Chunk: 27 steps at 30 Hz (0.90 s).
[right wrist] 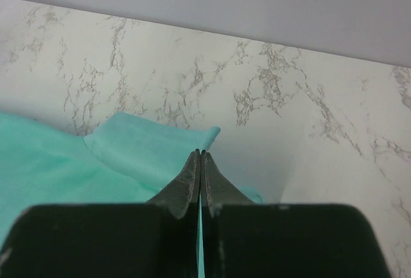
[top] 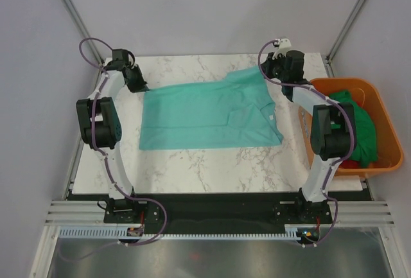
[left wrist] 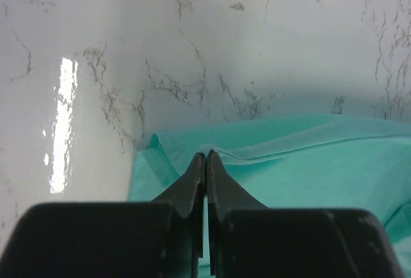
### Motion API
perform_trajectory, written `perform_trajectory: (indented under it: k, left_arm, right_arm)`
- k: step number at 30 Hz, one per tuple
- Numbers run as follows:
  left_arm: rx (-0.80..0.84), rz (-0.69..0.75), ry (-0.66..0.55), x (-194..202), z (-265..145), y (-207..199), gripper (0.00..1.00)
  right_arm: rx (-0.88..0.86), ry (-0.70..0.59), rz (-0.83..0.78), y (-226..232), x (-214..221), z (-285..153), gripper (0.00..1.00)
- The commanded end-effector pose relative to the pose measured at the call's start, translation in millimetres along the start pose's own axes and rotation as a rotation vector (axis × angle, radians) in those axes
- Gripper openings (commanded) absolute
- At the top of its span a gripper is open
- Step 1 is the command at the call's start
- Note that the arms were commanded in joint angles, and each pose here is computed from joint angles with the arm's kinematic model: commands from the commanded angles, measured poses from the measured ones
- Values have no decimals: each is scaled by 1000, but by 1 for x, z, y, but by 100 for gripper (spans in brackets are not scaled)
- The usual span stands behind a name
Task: Fold and stack the t-shirts
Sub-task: Fold the tshirt
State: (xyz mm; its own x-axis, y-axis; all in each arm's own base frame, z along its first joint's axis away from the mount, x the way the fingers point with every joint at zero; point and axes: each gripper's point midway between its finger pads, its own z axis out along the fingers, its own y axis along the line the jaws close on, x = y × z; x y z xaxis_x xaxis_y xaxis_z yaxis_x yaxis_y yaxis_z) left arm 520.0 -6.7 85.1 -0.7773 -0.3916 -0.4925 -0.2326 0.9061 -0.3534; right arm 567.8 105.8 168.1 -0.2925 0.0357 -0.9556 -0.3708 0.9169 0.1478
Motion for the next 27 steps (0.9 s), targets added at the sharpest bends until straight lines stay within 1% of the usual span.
perform_trajectory:
  k: [1, 6, 7, 8, 9, 11, 16, 22, 27]
  left_arm:
    - [11, 51, -62, -11, -34, -5, 2]
    - [-28, 40, -41, 12, -46, 6, 2]
    - [-34, 39, -32, 16, -45, 8, 2]
    - [-39, 41, -25, 20, -46, 9, 2]
    - [-50, 39, -11, 27, -45, 13, 2]
    - [-54, 38, -11, 31, -49, 14, 2]
    - [-63, 48, -6, 41, -57, 18, 2]
    - [-81, 54, -6, 49, -65, 22, 2]
    - [-69, 64, 11, 62, -71, 23, 2]
  right_arm:
    - [33, -62, -31, 4, -32, -28, 0]
    - [47, -14, 46, 15, -13, -60, 0]
    - [62, 8, 61, 15, 1, -66, 0]
    - [67, -12, 59, 16, -5, -74, 0]
    - [73, -4, 63, 16, -1, -78, 0]
    - [79, 31, 76, 19, 9, -89, 0]
    - [72, 39, 120, 29, 24, -110, 0]
    - [76, 73, 146, 35, 34, -127, 0]
    - [68, 61, 154, 44, 27, -145, 0]
